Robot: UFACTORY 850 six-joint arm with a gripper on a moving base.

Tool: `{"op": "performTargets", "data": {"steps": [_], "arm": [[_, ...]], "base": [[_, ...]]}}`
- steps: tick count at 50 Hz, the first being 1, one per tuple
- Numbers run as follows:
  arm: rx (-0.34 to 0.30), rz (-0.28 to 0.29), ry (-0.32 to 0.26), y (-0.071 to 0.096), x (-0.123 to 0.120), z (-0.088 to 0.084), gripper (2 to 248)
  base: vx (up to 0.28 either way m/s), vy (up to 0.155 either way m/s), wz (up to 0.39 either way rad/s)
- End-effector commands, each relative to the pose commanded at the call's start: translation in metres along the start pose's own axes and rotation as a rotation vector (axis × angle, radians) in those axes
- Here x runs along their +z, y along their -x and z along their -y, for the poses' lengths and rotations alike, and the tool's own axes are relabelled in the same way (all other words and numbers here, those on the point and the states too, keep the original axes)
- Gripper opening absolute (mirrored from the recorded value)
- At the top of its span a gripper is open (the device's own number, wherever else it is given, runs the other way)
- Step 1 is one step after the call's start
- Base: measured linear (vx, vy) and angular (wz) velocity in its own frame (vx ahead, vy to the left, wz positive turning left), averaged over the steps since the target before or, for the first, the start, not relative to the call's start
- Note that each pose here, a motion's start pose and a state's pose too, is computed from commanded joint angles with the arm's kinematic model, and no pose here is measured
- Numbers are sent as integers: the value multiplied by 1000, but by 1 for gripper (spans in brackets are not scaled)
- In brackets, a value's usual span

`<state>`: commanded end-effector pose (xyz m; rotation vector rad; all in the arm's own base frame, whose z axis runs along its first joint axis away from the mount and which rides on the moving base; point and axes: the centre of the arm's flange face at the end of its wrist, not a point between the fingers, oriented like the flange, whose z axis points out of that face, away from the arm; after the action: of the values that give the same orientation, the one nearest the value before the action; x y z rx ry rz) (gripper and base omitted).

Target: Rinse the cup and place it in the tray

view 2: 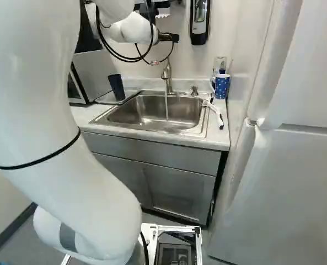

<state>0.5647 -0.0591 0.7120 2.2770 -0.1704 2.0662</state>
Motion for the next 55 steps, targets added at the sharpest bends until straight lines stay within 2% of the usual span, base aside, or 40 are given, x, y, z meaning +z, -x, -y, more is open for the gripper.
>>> {"op": "performTargets", "data": {"steps": [26,45,55], "arm": [[-3,6,-34,-1,48,22,247],[-7,56,-58,5,74,37,247],[-8,89,-60,8,76,38,247]], "base": [[0,0,0],[0,0,0],[0,0,0]]}}
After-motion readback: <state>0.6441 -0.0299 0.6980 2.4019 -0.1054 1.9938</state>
